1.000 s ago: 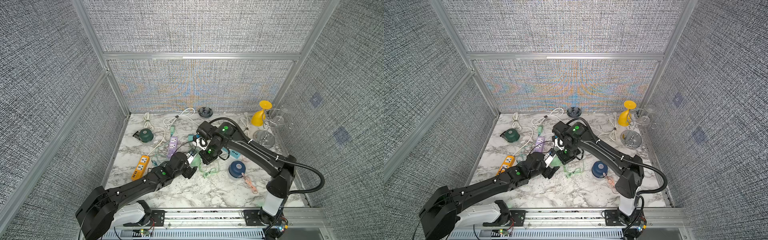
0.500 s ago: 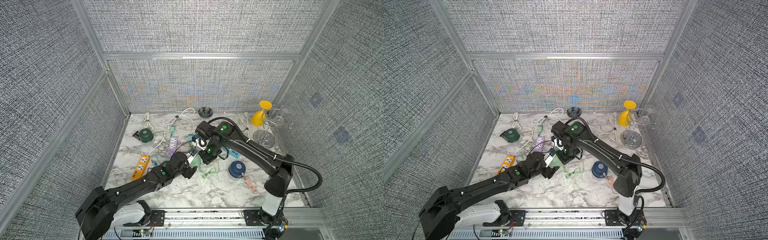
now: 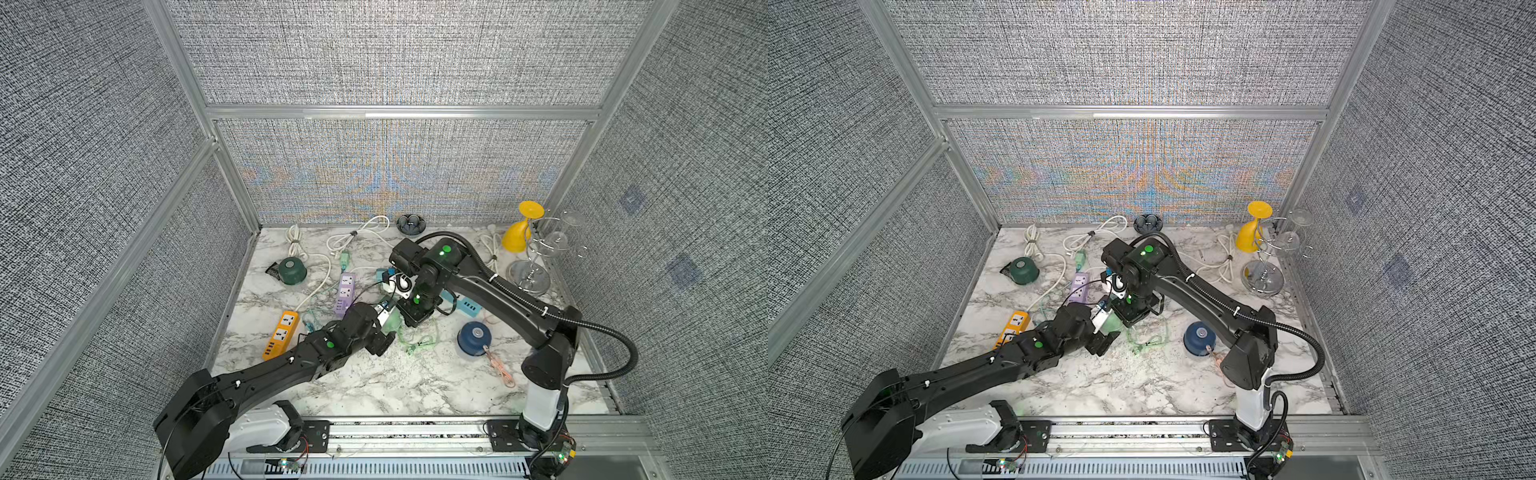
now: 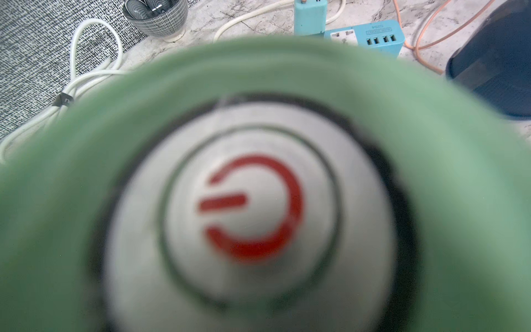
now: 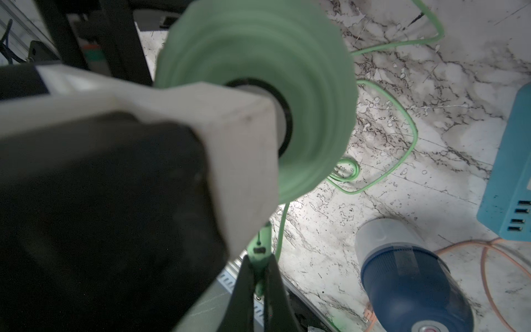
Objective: Charge the cordless meat grinders
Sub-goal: Insert the charging cable into the cordless meat grinder.
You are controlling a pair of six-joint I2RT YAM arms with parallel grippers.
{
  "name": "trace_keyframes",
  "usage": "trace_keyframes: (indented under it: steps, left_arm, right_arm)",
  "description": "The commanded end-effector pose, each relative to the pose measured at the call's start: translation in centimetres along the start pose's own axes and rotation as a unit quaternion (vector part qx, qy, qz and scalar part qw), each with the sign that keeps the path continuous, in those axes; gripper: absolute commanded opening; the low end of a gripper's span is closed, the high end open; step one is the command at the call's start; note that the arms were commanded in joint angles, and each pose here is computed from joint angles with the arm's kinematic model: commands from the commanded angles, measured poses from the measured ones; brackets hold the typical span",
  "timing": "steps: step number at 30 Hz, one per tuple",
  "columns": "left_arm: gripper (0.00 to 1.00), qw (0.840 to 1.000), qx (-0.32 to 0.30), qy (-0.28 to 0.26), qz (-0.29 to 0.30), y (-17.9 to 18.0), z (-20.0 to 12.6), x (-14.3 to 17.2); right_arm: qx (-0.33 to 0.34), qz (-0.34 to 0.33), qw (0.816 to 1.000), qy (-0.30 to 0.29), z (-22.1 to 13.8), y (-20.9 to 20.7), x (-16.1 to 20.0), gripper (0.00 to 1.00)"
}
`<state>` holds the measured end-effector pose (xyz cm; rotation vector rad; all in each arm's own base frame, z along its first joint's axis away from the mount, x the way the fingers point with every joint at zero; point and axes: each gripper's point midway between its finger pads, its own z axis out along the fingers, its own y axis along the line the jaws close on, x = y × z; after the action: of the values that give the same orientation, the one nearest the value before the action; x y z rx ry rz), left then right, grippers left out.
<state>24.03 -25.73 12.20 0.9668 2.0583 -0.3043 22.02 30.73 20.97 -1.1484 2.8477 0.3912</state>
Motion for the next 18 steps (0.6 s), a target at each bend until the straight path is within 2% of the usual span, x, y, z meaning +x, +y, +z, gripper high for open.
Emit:
trace_keyframes:
  steps: [1,9,18]
  left_arm:
    - [0.65,0.999,0.035,-0.011,0.036,-1.6,-0.1,-0.6]
    - [0.65,0.998,0.036,0.003,0.050,-2.0,0.2,-0.1]
    - [0.65,0.998,0.037,-0.017,0.045,-2.1,-0.3,-1.2]
  right_arm:
    - [-0.034,-0.017,0.997,-0.066,-0.7,1.3,-3.4,0.00]
    - [-0.015,-0.008,0.997,-0.069,-1.4,-0.1,-3.4,0.00]
    - [0.012,-0.019,0.998,-0.053,0.0,-1.2,-3.0,0.00]
